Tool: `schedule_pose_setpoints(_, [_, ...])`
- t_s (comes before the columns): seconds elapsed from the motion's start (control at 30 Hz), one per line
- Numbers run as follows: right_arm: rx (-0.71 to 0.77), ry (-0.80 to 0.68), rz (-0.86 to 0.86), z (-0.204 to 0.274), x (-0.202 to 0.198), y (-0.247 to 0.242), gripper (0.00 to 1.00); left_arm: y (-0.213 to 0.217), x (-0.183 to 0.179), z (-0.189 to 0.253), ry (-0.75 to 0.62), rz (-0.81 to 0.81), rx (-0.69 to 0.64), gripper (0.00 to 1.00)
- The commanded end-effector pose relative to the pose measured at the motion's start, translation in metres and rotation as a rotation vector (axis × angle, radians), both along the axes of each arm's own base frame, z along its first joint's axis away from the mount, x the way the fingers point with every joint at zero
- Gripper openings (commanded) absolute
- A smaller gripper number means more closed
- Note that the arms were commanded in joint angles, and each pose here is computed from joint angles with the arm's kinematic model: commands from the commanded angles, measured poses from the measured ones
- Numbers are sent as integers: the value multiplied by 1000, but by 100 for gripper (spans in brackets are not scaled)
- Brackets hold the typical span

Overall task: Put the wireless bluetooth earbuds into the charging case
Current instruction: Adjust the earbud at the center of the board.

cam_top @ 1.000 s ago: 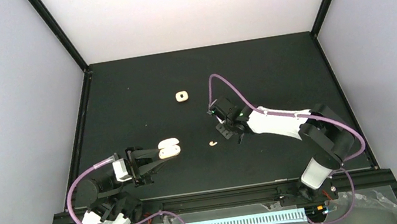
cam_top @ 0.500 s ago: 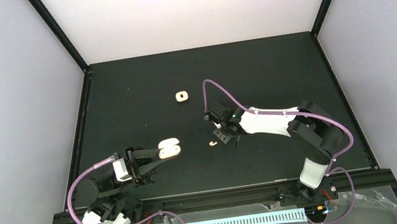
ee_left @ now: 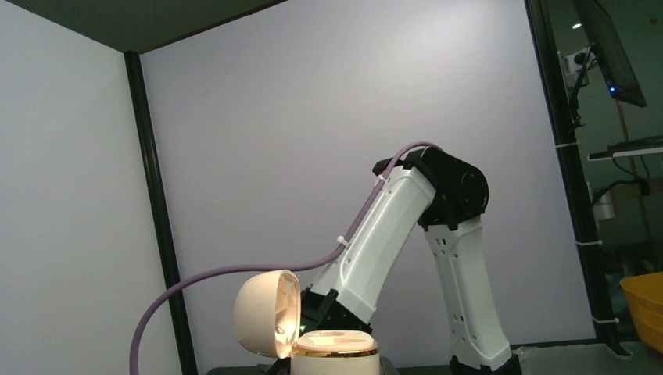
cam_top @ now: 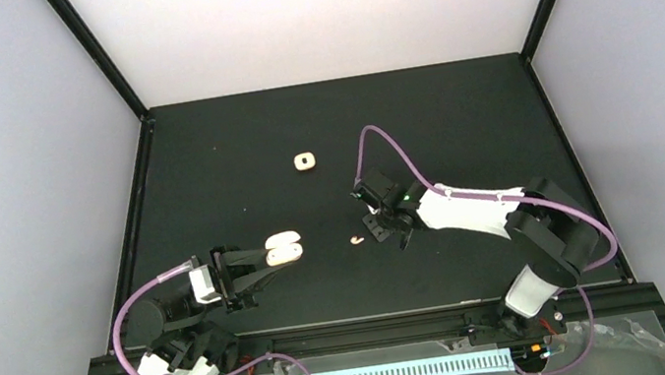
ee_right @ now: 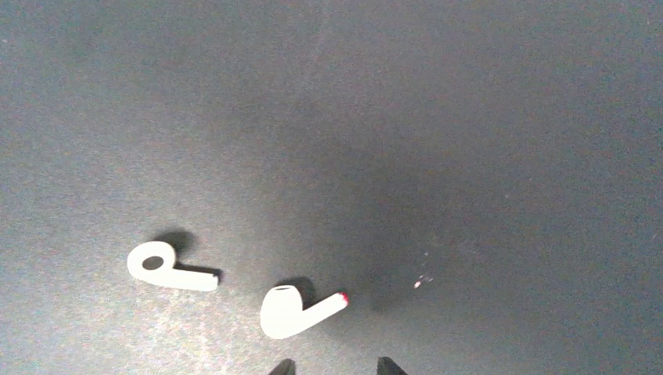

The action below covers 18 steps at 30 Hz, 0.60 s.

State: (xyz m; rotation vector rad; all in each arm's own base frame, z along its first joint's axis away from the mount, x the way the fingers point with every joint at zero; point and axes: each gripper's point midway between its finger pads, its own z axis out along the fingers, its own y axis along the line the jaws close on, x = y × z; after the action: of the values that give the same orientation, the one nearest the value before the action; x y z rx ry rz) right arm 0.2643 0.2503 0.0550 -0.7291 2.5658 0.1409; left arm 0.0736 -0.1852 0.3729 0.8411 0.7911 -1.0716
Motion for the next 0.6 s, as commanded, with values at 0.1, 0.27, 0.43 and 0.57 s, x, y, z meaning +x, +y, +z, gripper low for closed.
schedule_pose_setpoints(0.1, [91, -76, -93, 14, 41, 10, 17, 0, -1, 5, -7, 0, 0, 1])
schedule_pose_setpoints(0.27, [60, -41, -62, 0, 55, 21, 12, 0, 0, 5, -9, 8, 0, 2])
schedule_pose_setpoints(0.43, [55, 21, -51, -19, 45, 21, 9, 0, 0, 4, -4, 9, 6, 2])
schedule_pose_setpoints(0.57, [44, 61, -61, -31, 31, 11, 9, 0, 1, 4, -4, 12, 4, 2])
